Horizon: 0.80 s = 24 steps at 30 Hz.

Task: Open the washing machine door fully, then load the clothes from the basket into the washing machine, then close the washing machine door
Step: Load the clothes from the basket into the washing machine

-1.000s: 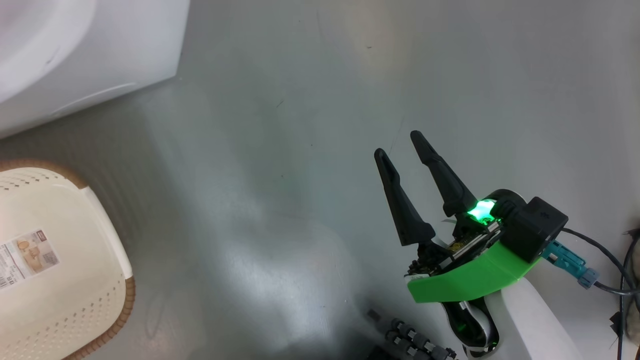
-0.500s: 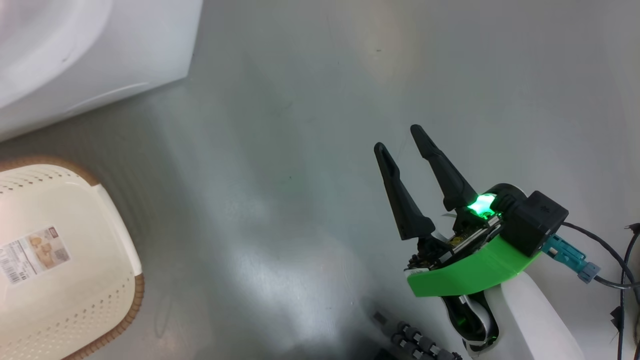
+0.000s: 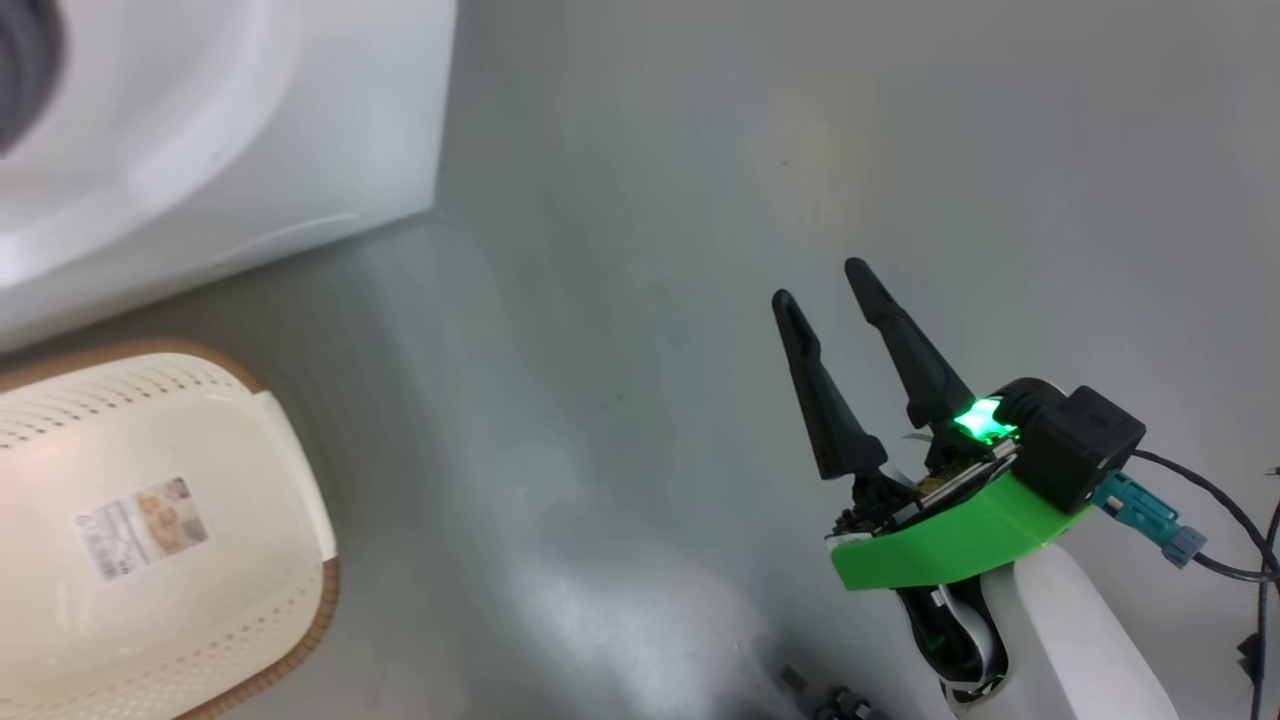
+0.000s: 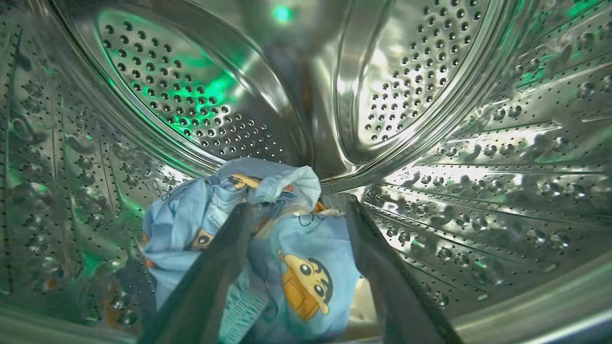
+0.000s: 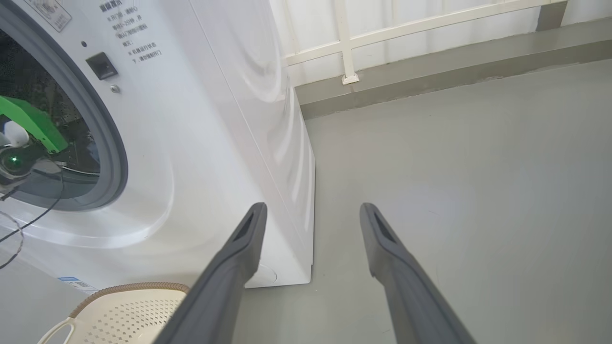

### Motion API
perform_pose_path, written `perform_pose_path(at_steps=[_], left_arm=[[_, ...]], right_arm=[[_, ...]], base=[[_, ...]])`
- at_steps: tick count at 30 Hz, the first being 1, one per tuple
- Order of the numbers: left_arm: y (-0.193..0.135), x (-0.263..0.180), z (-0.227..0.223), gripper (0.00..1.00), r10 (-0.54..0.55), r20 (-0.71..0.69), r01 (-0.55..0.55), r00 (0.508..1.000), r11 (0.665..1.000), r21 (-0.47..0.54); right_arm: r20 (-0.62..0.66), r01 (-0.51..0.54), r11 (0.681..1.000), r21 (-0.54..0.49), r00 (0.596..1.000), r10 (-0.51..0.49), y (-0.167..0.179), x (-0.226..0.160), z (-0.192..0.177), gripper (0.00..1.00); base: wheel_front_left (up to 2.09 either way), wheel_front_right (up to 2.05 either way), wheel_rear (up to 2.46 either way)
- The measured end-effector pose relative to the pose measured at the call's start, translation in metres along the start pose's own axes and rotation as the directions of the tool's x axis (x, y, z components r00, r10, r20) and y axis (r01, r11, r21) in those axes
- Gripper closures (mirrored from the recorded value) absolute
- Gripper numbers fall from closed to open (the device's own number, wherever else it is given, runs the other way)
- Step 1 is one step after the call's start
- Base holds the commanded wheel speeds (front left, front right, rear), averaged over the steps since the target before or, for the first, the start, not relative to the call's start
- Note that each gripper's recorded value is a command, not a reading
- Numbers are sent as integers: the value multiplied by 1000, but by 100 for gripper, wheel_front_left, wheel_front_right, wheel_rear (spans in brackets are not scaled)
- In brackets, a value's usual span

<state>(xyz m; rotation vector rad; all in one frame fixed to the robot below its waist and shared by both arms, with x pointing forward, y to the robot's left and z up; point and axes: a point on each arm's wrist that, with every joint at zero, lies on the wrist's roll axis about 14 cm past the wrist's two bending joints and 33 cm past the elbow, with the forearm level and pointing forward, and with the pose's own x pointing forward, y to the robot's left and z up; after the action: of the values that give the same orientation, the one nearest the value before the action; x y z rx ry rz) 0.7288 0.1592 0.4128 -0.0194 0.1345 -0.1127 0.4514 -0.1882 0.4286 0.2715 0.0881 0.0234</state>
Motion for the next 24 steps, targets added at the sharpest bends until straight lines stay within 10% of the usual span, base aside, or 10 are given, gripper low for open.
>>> perform_pose_path(at_steps=[24], left_arm=[[-14, -238, 7, 0, 94, 61, -91, 994, 995, -47]], right_arm=[[47, -53, 996, -74, 997, 57, 26, -29, 23, 0]], base=[[0, 0, 0]])
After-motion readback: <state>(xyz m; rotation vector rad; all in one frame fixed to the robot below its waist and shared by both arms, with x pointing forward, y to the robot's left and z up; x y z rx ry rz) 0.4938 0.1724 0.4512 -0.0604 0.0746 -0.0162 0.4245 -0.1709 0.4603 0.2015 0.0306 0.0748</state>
